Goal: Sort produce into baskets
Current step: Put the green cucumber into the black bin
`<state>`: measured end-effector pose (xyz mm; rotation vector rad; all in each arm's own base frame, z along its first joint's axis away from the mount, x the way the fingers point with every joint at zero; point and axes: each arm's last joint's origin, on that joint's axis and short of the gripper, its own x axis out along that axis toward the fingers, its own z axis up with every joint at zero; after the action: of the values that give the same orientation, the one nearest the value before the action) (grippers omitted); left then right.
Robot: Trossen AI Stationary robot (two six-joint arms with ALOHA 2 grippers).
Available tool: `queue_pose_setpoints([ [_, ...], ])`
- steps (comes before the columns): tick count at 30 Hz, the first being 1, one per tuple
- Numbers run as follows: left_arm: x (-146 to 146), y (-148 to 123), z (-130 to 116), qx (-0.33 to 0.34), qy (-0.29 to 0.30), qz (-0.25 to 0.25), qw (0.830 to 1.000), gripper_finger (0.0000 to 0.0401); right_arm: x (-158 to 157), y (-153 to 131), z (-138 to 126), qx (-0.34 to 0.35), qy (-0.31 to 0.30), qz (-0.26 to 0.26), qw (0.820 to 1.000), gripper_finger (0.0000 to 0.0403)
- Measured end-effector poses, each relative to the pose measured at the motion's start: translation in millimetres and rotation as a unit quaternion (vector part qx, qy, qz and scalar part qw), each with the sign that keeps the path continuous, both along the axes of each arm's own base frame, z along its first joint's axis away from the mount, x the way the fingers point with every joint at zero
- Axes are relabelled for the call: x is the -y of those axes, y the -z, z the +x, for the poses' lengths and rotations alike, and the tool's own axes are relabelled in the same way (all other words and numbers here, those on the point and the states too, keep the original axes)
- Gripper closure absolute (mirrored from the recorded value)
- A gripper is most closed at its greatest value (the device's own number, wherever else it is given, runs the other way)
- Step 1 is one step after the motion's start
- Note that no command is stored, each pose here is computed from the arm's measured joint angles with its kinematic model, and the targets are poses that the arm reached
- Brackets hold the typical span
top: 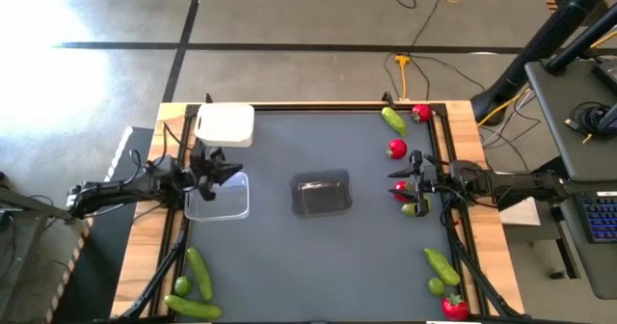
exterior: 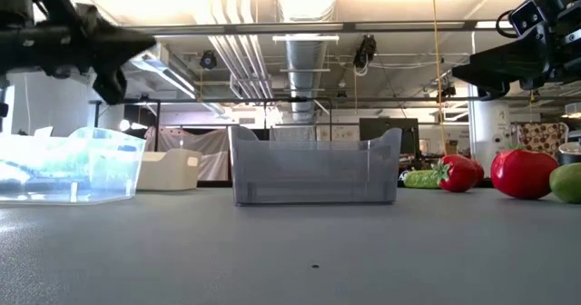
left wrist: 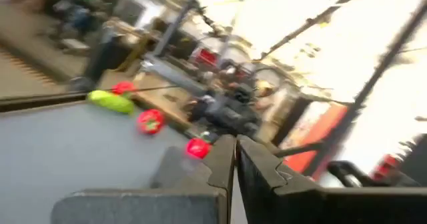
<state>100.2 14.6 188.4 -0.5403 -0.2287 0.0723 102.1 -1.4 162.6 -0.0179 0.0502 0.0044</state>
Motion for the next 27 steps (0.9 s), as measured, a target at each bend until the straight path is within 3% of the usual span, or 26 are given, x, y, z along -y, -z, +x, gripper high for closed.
queue_pose_setpoints([
  [10,3.3,-28.9,4.2,0.146,0.027,0.002,0.989,0.0399,-0.1,-0.3,0.0,0.001,-0.001,0.000,1.000,0.0207],
  [17,8.7,-25.6,15.8,0.132,0.070,-0.031,0.988,0.0399,-0.1,-0.3,0.0,0.002,-0.001,0.000,1.000,0.0207],
  [23,5.1,-23.4,21.2,0.116,0.017,-0.051,0.992,0.0399,0.0,-0.5,0.0,0.003,-0.001,0.000,1.000,0.0207],
  [27,4.2,-40.4,24.6,0.135,0.009,-0.059,0.989,0.0399,0.0,-0.6,0.0,0.003,0.000,0.000,1.000,0.0207],
])
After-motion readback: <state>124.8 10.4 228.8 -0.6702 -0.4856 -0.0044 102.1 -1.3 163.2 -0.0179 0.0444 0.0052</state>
